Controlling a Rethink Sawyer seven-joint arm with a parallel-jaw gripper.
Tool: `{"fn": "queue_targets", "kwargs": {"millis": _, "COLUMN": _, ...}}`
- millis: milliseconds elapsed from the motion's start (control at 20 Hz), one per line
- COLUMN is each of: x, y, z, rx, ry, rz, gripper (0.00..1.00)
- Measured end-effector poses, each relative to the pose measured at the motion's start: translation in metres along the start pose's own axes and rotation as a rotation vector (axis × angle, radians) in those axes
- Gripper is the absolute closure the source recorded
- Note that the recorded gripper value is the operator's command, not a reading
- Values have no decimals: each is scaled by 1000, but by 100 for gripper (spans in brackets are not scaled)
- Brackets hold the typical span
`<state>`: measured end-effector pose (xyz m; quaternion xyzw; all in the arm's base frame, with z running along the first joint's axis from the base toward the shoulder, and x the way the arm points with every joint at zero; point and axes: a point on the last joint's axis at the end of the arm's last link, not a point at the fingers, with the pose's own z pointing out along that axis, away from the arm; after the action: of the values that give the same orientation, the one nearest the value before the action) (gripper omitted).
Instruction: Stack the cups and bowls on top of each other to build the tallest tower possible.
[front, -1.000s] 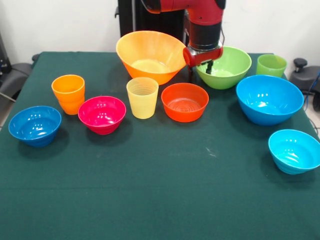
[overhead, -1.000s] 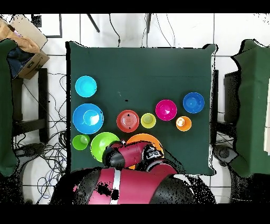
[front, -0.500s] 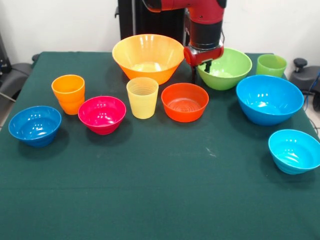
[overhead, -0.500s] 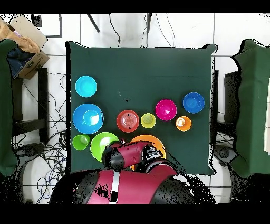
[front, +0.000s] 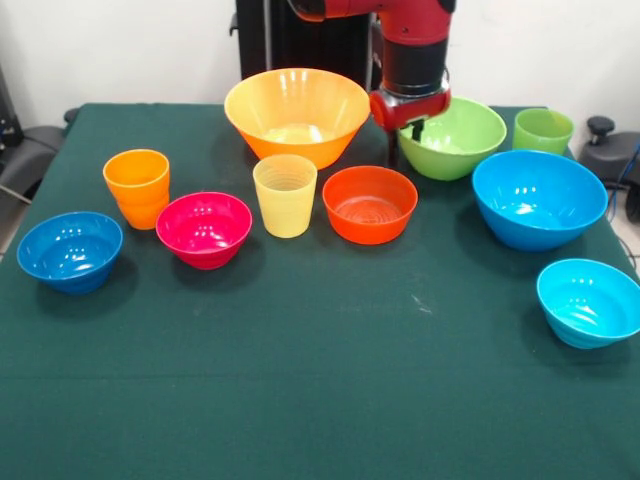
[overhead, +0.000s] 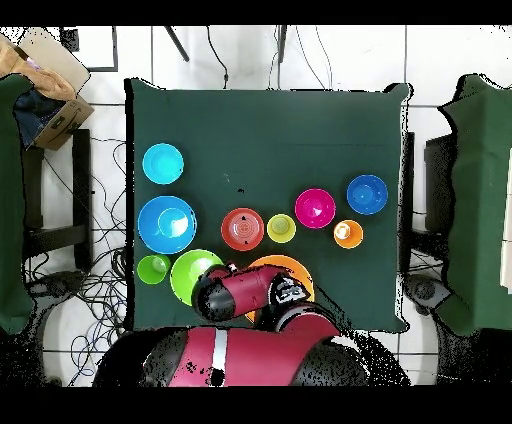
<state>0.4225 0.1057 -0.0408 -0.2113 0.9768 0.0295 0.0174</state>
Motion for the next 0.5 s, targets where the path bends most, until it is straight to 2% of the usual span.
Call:
{"fn": "queue_targets", "kwargs": {"millis": 100, "x": -7, "y": 0, "z": -12, "rx": -5, "ry": 10, "rz": 7, "gripper": 100}}
{"fn": "queue_targets", "kwargs": {"millis": 200, "x": -22, "y": -1, "z": -40, "rx": -18, "ry": 44, "rz": 39, "gripper": 100}}
{"fn": "queue_targets", "kwargs": {"millis": 300, "x": -31, "y": -4, "z": -60, "rx": -22, "ry": 75, "rz": 64, "gripper": 100}}
{"fn": "queue_targets", "kwargs": {"millis": 500, "x": -52, "y": -10, "z": -114, "rx": -30, "ry": 168, "rz": 118, "gripper": 100}}
